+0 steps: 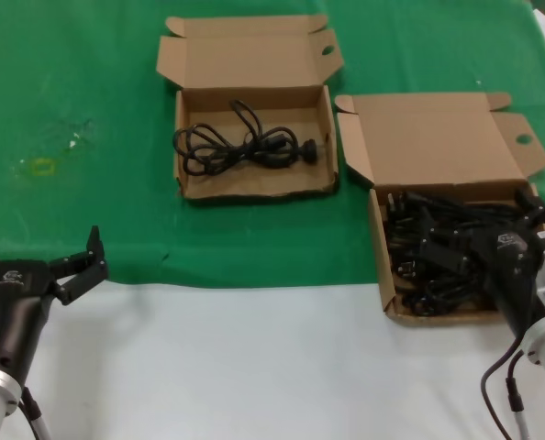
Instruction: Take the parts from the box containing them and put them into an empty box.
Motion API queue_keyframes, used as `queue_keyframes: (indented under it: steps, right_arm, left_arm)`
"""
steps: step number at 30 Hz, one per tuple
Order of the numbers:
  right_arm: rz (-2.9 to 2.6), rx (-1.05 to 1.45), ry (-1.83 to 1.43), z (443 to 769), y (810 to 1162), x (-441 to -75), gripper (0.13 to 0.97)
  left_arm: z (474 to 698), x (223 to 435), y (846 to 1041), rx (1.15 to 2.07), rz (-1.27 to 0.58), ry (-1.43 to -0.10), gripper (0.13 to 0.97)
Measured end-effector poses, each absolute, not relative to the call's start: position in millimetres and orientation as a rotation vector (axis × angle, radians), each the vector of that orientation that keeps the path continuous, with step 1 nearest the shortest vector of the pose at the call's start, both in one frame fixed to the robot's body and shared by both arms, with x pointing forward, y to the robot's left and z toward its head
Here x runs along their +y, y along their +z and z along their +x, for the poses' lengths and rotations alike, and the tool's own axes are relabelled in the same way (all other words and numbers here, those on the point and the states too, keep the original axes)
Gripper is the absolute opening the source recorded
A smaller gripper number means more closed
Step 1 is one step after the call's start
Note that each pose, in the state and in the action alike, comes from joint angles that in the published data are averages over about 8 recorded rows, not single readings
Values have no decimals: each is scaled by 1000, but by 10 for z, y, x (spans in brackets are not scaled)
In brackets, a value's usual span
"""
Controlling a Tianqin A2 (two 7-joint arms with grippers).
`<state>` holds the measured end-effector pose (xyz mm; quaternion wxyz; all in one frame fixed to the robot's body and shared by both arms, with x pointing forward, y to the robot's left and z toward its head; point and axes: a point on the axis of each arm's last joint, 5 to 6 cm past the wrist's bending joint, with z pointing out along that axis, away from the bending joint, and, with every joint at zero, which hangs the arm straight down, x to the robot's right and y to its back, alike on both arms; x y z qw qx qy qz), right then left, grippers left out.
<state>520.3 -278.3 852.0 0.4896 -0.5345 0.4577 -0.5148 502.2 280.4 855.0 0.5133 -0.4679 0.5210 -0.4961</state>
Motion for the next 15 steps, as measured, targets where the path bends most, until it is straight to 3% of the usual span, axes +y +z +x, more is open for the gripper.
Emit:
queue_keyframes:
  steps: [15]
  right_arm:
    - [-1299,1112,-1251,5203,8520,-2783,966]
  left_arm:
    - [5022,2804,8550,1253,-1125,-1193,966]
